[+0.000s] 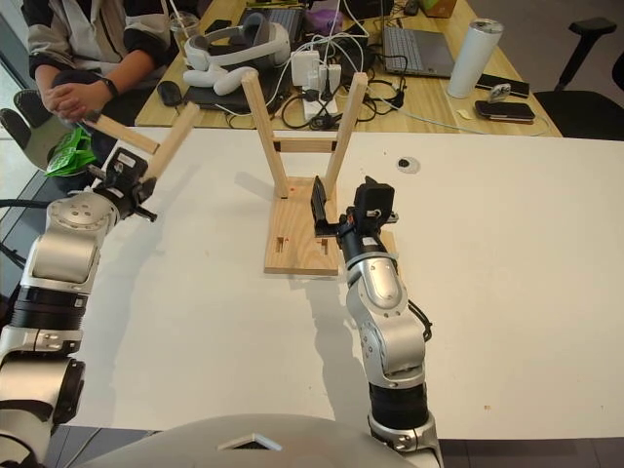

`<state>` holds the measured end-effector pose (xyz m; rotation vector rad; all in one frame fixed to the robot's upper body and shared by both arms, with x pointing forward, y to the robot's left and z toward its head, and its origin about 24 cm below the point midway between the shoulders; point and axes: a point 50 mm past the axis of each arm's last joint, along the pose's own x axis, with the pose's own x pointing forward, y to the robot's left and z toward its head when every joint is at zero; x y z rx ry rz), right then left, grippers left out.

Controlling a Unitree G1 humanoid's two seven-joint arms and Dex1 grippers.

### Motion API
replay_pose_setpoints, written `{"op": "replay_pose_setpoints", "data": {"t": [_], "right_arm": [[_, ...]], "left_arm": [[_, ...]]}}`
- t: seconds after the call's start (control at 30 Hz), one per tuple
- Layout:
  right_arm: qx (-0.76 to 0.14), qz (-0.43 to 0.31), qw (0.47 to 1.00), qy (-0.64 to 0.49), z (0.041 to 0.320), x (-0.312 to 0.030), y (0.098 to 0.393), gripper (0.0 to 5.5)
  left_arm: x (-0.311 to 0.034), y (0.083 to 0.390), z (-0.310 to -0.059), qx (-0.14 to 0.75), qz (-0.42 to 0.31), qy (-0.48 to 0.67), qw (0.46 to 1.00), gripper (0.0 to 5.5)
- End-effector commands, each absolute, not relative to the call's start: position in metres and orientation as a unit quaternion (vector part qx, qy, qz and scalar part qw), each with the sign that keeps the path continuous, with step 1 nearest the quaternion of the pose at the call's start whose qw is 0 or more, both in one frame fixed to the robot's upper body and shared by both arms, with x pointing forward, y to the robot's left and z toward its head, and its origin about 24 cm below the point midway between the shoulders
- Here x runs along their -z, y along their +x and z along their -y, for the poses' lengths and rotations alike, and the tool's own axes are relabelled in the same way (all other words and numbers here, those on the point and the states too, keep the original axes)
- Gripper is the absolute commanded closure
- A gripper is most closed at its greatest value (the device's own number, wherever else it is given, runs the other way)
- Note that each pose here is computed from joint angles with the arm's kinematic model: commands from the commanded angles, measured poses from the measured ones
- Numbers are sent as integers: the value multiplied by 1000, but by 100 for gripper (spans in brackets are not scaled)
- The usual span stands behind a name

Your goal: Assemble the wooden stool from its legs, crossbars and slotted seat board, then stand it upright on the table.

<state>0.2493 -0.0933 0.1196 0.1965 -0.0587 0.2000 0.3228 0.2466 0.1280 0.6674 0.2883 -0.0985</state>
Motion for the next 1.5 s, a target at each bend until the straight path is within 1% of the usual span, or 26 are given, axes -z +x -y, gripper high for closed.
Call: {"op": "replay_pose_setpoints", "data": {"t": [0.03,0.13,0.2,0.27,0.33,0.37,0.43,0.53,0.6,0.73,0.87,1.0,1.1,1.2,1.33,1.47,1.5], "right_arm": [[-151,43,979,132,95,-136,266,93],[-206,70,959,180,101,-158,277,93],[-247,89,937,231,103,-177,281,93],[-281,113,906,296,104,-196,281,93],[-307,133,859,387,104,-214,278,93],[-323,139,833,428,104,-221,276,93],[-346,145,790,485,102,-229,272,93],[-374,140,758,516,96,-237,267,93],[-384,135,752,519,93,-240,265,93],[-385,137,750,521,93,-243,266,93],[-364,146,754,527,102,-246,275,93],[-331,150,762,535,106,-250,289,93],[-323,141,764,541,105,-247,292,93],[-311,118,775,537,102,-237,295,93],[-283,81,792,535,96,-222,299,93],[-280,63,800,527,89,-217,300,93],[-279,62,800,528,89,-217,300,113]], "left_arm": [[-155,317,-247,-26,-20,415,909,455],[-179,318,-253,-85,63,445,889,455],[-200,319,-251,-109,128,477,863,455],[-218,318,-244,-132,190,509,829,455],[-228,314,-229,-135,254,551,783,455],[-230,310,-220,-132,286,569,760,455],[-225,307,-205,-112,314,590,735,455],[-209,297,-181,-78,349,599,716,455],[-202,291,-169,-60,364,587,721,455],[-189,280,-153,-25,372,575,728,455],[-179,272,-144,4,371,572,731,455],[-160,257,-133,53,353,561,747,455],[-159,254,-130,51,352,557,751,455],[-160,254,-130,50,353,558,750,455],[-163,255,-129,49,360,561,744,455],[-160,252,-124,59,374,570,729,455],[-160,252,-124,61,379,574,723,455]]}}
